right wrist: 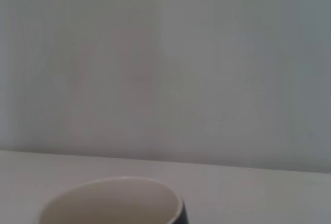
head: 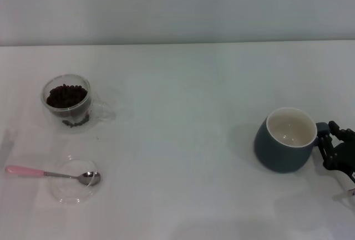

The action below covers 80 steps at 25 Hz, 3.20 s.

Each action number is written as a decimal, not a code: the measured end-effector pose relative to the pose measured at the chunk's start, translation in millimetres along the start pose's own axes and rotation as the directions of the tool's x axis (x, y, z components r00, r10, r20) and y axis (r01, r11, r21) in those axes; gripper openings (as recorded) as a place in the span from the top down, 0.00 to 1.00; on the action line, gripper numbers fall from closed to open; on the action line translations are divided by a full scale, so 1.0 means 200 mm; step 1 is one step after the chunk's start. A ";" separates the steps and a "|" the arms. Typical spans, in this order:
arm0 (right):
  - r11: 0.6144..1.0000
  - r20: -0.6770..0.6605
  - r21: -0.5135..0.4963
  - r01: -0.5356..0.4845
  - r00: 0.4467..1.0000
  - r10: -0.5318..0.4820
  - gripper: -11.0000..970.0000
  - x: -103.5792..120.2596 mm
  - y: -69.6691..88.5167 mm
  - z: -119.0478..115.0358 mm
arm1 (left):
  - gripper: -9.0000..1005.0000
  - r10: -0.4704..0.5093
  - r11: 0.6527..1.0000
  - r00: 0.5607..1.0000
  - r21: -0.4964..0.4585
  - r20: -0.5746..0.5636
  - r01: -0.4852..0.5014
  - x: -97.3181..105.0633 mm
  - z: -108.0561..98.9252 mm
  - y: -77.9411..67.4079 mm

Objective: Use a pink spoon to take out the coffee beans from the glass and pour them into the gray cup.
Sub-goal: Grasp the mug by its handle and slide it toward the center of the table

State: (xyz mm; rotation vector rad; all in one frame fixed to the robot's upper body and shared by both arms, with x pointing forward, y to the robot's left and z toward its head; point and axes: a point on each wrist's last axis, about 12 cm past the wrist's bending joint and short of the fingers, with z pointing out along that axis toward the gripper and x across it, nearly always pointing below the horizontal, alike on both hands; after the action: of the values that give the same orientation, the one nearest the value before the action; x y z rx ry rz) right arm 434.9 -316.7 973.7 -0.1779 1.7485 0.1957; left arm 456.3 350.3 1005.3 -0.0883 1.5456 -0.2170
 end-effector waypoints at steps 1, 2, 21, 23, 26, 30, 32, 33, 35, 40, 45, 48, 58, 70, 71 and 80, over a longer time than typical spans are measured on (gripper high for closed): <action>1.000 0.001 -0.001 0.000 1.000 0.000 0.55 0.00 0.00 0.00 | 0.11 0.000 1.000 1.000 -0.001 0.002 0.000 0.00 0.00 0.00; 1.000 0.002 -0.002 -0.001 1.000 0.001 0.59 0.00 0.00 0.00 | 0.11 0.000 1.000 1.000 -0.001 0.003 0.000 0.00 0.00 0.00; 0.980 0.011 -0.198 -0.005 1.000 0.007 0.82 -0.07 0.21 0.20 | 0.11 0.001 1.000 1.000 0.006 0.006 -0.001 -0.01 0.01 0.00; 0.973 0.004 -0.232 -0.001 1.000 0.002 0.82 -0.08 0.25 0.22 | 0.11 0.002 1.000 1.000 0.007 0.004 -0.002 -0.01 0.01 -0.01; 0.961 0.002 -0.278 0.003 1.000 -0.003 0.82 -0.09 0.30 0.24 | 0.11 0.001 1.000 1.000 0.008 0.003 -0.001 0.00 0.01 -0.01; 0.939 -0.008 -0.344 0.012 1.000 -0.016 0.83 -0.10 0.37 0.28 | 0.11 -0.001 1.000 1.000 0.006 0.001 0.001 0.00 0.01 -0.01; 0.924 -0.014 -0.381 0.018 1.000 -0.025 0.83 -0.11 0.41 0.30 | 0.11 -0.002 1.000 1.000 0.002 -0.001 0.002 0.00 0.00 -0.01; 0.917 -0.016 -0.399 0.021 0.999 -0.030 0.83 -0.11 0.43 0.31 | 0.11 -0.003 1.000 1.000 0.001 -0.002 0.003 0.00 0.00 -0.01; 0.902 -0.024 -0.430 0.027 0.999 -0.042 0.83 -0.12 0.46 0.32 | 0.11 -0.003 1.000 1.000 0.001 -0.003 0.003 0.00 0.00 -0.01; 0.883 -0.043 -0.468 0.034 0.997 -0.060 0.83 -0.12 0.52 0.35 | 0.11 -0.003 1.000 1.000 0.004 -0.003 0.003 0.00 0.01 -0.01; 0.883 -0.048 -0.467 0.038 0.996 -0.069 0.83 -0.12 0.52 0.35 | 0.11 -0.005 1.000 1.000 0.002 -0.004 0.005 0.01 0.00 -0.01; 0.887 -0.068 -0.461 0.042 0.994 -0.082 0.83 -0.10 0.51 0.35 | 0.11 -0.005 1.000 1.000 0.003 -0.004 0.005 0.01 0.00 -0.01; 0.875 -0.070 -0.480 0.054 0.992 -0.100 0.82 -0.10 0.52 0.35 | 0.11 -0.031 0.999 1.000 0.010 0.002 0.031 0.00 0.01 -0.02; 0.885 -0.053 -0.460 0.063 0.994 -0.098 0.49 -0.07 0.42 0.27 | 0.11 -0.033 0.999 0.999 0.011 0.010 0.033 0.00 0.01 -0.02; 0.881 -0.052 -0.469 0.061 0.994 -0.097 0.44 -0.07 0.41 0.26 | 0.11 -0.037 0.999 0.999 0.012 0.015 0.037 0.00 0.01 -0.02; 0.889 -0.067 -0.458 0.012 0.997 -0.048 0.35 -0.03 0.28 0.14 | 0.11 -0.054 0.998 0.998 0.020 0.038 0.053 -0.02 0.00 -0.02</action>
State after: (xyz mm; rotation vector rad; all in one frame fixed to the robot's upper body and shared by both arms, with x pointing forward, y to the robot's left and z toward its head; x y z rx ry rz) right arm 449.1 -255.0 977.1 -0.5627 1.7504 0.5880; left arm 456.5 347.7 1009.8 -0.1184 1.5039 -0.2710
